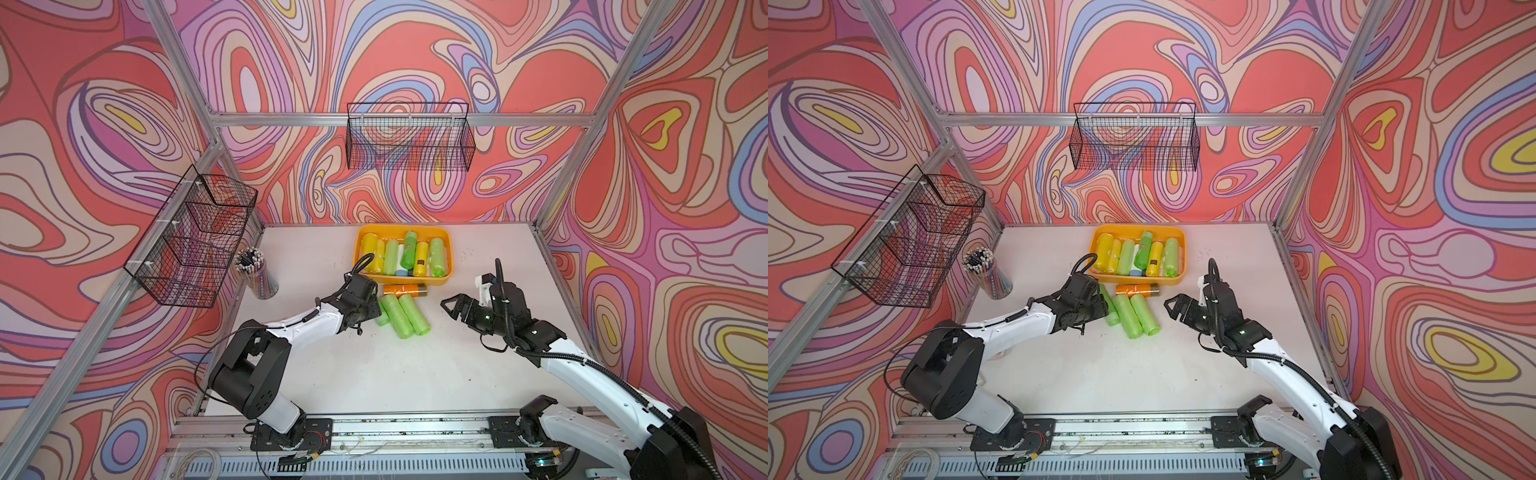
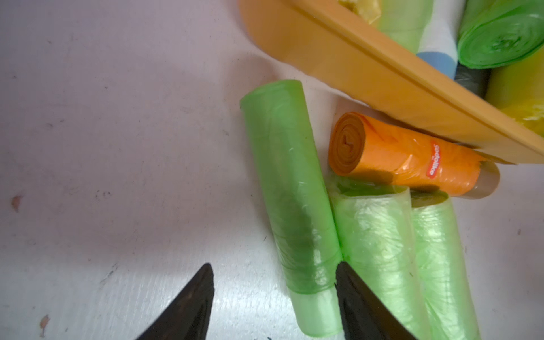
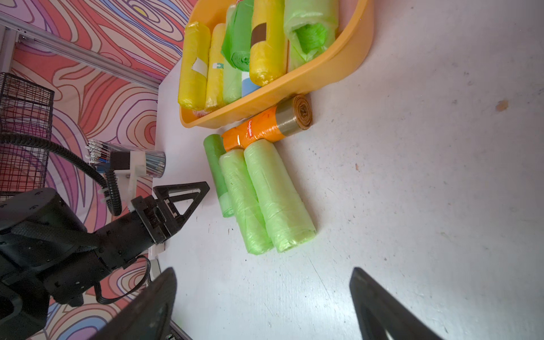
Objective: Put the roll of trash bags into the storage box
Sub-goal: Pick up the roll of trash bags from the center of the board.
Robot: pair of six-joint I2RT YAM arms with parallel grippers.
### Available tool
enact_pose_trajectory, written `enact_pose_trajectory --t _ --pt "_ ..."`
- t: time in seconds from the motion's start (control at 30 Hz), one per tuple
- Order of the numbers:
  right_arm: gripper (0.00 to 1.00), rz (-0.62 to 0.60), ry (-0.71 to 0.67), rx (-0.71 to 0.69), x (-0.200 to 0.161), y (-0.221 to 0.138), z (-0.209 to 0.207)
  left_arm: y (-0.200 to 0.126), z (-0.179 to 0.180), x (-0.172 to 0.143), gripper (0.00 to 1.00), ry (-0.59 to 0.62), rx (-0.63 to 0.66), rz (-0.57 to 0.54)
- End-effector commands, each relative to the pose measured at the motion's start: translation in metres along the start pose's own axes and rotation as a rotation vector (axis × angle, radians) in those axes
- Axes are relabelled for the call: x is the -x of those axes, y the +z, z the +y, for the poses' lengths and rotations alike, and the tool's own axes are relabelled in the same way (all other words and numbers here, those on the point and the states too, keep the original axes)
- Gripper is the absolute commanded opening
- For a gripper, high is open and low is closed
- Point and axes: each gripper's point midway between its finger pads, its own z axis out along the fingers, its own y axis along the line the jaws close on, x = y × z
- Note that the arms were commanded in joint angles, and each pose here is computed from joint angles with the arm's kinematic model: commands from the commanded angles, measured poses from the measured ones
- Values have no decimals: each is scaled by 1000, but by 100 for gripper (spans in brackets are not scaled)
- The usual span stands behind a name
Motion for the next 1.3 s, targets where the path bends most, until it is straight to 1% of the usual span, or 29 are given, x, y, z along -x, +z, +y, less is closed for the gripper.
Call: enact_pose_trajectory --t 0.0,0.03,0.17,0.27,0.67,1.03,1.27 --pt "94 3 10 -8 -3 -2 -4 3 2 12 63 12 30 -37" --pt "94 3 7 -10 -3 -2 -4 4 4 12 58 15 43 -38" --pt "94 5 2 -21 -3 -2 -6 11 5 11 59 27 61 -24" --pt "94 6 1 -17 -3 -2 -4 17 4 11 54 25 62 -16" --pt "94 10 -2 -25 -3 -2 -5 33 5 6 56 39 91 27" --pt "94 -10 -13 -36 4 -4 -3 42 14 3 60 31 125 32" --pt "94 -38 -7 -41 9 -6 -2 44 12 4 58 36 119 35"
